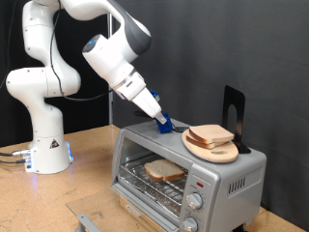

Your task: Make a piece of toast with the oven

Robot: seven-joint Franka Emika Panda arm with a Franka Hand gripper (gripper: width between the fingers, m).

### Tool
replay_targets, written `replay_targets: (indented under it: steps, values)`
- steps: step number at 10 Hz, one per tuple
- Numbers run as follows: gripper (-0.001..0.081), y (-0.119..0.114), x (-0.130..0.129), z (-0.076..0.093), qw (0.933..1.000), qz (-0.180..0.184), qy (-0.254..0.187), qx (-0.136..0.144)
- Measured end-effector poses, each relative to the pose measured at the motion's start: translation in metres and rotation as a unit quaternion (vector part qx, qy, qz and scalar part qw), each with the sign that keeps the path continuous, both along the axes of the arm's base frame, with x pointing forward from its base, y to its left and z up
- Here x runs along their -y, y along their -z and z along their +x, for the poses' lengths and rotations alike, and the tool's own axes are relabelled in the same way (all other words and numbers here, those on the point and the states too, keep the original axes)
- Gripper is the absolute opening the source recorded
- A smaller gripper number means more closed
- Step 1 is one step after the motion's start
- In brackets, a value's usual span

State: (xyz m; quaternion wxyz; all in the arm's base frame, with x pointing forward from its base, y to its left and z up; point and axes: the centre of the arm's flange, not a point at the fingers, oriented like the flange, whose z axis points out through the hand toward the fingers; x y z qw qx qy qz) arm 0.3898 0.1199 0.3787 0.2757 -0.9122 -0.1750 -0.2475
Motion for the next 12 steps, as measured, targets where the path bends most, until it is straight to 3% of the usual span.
replay_targets:
  steps: [3,5,6,9,12]
  values:
    - [0.08,-0.017,0.009,-0.001,0.9998,0.018,0.011,-0.006]
    - [0.08,-0.029,0.014,-0.001,0.9986,0.027,0.018,-0.041]
    - [0.08,-0.028,0.014,-0.001,0.9989,0.029,0.015,-0.035]
    - [0.08,-0.05,0.018,-0.003,0.993,0.108,0.016,-0.046]
    - [0.08,-0.085,0.047,-0.003,0.9843,0.162,0.032,-0.062]
